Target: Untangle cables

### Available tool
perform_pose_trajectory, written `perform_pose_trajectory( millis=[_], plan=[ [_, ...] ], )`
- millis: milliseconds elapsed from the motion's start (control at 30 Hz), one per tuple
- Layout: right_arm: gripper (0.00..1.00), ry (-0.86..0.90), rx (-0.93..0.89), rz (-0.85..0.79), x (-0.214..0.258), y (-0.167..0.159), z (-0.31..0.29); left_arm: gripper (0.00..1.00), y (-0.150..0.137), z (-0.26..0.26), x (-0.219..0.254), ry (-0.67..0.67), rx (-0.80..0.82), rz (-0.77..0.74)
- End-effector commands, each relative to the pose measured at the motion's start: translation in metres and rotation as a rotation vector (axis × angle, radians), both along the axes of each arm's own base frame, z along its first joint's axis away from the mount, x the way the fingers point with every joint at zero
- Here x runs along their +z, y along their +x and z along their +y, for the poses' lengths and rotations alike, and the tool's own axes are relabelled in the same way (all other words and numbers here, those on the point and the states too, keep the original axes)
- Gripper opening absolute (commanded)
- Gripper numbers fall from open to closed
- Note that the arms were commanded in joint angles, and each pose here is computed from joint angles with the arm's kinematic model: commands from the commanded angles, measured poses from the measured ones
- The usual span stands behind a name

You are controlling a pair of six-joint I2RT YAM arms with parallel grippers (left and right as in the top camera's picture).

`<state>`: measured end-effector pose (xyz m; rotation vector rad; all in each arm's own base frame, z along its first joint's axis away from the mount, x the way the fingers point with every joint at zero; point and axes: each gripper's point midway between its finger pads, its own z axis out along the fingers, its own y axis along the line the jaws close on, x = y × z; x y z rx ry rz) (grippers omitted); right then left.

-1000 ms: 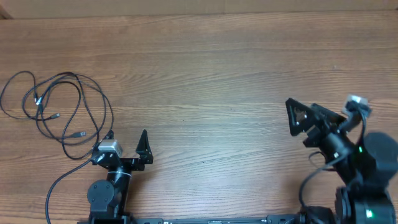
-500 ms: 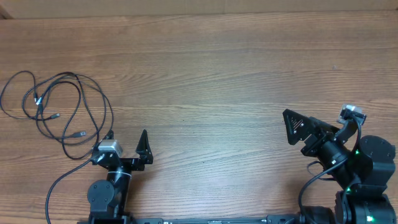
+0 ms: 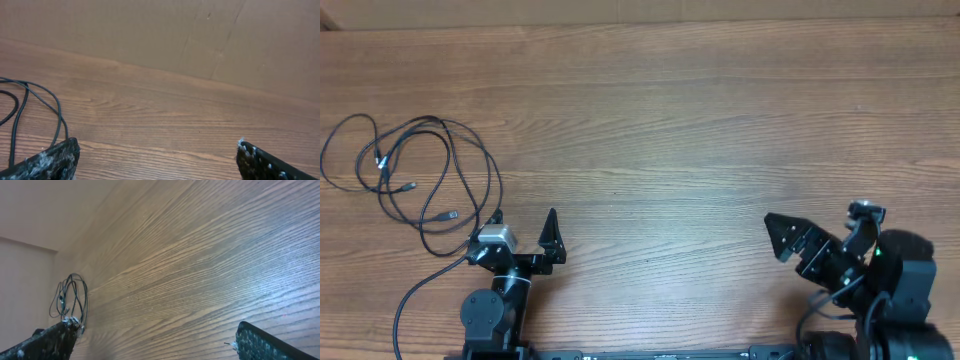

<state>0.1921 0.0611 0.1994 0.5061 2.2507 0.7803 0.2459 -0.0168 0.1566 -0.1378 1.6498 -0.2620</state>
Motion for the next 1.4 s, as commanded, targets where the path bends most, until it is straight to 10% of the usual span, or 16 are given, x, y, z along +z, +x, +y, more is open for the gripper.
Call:
perform_pose_trajectory(
  millis=[0,1367],
  plan=[
    [1.0,-0.014,-0.005,-0.032,-0.013,-0.009,-0.001,1.0,-0.001,-0.002,0.0,0.029,-0.011,-0.008],
    [1.0,-0.015,0.087,-0.114,-0.093,-0.025,0.015,1.0,-0.001,-0.002,0.0,0.029,-0.011,-0.008]
  ],
)
